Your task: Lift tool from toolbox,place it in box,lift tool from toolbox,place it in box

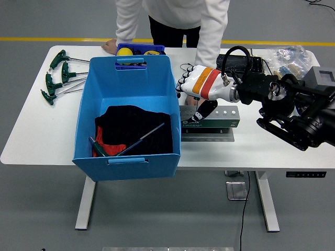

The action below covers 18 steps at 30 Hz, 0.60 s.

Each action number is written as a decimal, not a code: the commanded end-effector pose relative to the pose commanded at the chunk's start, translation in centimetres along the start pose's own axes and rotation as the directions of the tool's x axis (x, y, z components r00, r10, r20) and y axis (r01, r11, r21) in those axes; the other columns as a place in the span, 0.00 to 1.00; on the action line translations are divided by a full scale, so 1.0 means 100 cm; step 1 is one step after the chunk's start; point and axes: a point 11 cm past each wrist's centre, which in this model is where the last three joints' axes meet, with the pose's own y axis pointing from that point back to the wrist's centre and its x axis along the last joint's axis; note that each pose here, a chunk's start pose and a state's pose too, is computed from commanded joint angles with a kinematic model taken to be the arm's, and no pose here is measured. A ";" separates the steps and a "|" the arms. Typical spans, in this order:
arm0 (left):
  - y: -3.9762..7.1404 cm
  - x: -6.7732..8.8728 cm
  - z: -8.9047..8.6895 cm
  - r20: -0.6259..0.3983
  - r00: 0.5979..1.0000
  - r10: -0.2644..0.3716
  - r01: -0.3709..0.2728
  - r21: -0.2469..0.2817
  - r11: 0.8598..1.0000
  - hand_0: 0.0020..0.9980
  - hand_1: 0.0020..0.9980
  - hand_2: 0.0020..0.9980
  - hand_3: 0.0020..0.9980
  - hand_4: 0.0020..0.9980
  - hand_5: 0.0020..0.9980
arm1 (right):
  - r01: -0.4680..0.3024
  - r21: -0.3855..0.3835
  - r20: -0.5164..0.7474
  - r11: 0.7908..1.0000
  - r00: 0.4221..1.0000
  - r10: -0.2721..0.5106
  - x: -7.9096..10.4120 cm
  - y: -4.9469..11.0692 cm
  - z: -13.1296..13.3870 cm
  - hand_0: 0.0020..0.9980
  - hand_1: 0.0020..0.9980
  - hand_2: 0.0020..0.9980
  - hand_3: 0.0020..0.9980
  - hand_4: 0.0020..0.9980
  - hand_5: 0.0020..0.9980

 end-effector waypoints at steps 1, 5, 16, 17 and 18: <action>0.000 0.000 0.001 0.000 1.000 0.002 -0.002 -0.002 1.000 0.75 0.67 0.76 0.77 0.79 0.74 | 0.004 -0.004 0.000 1.000 1.000 -0.004 0.000 -0.001 0.001 0.79 0.71 0.73 0.62 1.00 0.68; 0.000 0.001 0.005 0.001 1.000 0.007 -0.007 -0.010 1.000 0.75 0.67 0.76 0.77 0.79 0.74 | 0.030 -0.021 0.003 0.999 1.000 -0.030 -0.005 -0.002 0.007 0.79 0.71 0.73 0.62 1.00 0.68; -0.001 0.003 0.010 0.002 1.000 0.017 -0.017 -0.021 1.000 0.75 0.66 0.76 0.76 0.79 0.74 | 0.107 -0.066 0.069 0.992 0.992 -0.102 -0.026 -0.001 0.010 0.77 0.66 0.69 0.58 1.00 0.69; -0.001 0.003 0.010 0.001 1.000 0.018 -0.018 -0.022 1.000 0.75 0.66 0.76 0.76 0.79 0.74 | 0.111 -0.067 0.070 0.992 0.992 -0.106 -0.027 -0.001 0.010 0.77 0.66 0.69 0.58 1.00 0.69; -0.001 0.003 0.010 0.000 1.000 0.018 -0.018 -0.022 1.000 0.75 0.66 0.76 0.76 0.79 0.74 | 0.113 -0.068 0.071 0.991 0.992 -0.109 -0.028 -0.001 0.010 0.77 0.66 0.69 0.58 1.00 0.69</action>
